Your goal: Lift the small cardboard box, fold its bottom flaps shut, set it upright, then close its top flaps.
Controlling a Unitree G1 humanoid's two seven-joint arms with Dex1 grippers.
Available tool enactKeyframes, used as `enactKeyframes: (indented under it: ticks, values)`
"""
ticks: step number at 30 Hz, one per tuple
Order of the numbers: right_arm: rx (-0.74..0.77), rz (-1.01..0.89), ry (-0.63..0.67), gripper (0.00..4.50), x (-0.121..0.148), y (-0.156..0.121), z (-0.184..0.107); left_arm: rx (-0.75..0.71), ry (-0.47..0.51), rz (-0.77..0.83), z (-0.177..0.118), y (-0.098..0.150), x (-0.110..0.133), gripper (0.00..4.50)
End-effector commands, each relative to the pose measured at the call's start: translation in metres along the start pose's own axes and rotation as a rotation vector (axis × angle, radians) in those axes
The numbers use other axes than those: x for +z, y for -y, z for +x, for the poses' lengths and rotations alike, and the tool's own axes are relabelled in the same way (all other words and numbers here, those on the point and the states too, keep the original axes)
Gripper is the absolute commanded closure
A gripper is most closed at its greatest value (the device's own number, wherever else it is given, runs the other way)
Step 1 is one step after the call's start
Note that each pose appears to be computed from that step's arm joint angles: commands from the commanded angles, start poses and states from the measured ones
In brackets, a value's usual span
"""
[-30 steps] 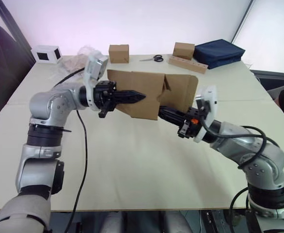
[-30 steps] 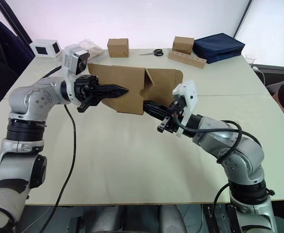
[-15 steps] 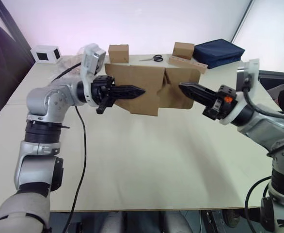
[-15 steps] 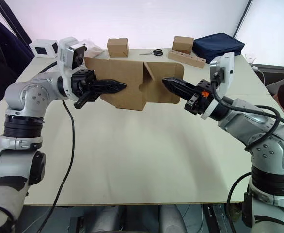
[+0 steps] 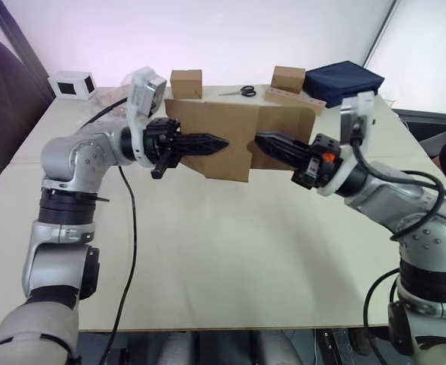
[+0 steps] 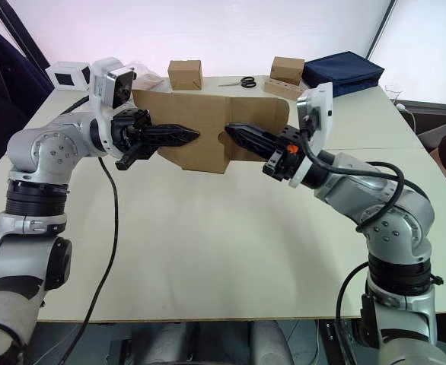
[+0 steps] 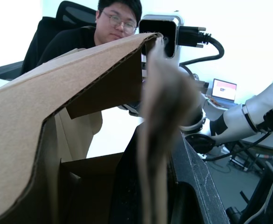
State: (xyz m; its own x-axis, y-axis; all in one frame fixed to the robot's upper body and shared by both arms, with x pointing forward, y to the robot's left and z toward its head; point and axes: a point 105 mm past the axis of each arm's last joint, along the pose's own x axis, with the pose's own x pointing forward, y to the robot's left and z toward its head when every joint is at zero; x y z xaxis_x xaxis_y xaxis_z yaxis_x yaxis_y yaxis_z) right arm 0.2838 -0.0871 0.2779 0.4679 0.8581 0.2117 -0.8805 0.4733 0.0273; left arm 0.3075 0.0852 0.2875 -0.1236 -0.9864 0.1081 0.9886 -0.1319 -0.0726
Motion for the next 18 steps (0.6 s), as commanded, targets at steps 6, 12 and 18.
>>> enactKeyframes:
  ticks: [6,12,18]
  values:
    - [0.045,-0.052,0.057,4.4,0.013,-0.01,0.011,-0.039,0.018,0.04,0.004,0.007,0.01,4.5]
    - [0.051,-0.072,0.036,4.4,0.013,-0.012,0.007,-0.025,0.016,0.05,0.002,0.006,0.011,4.5]
    - [0.047,-0.076,-0.036,4.4,0.023,-0.011,-0.028,-0.001,0.013,0.068,-0.004,0.003,0.015,4.5]
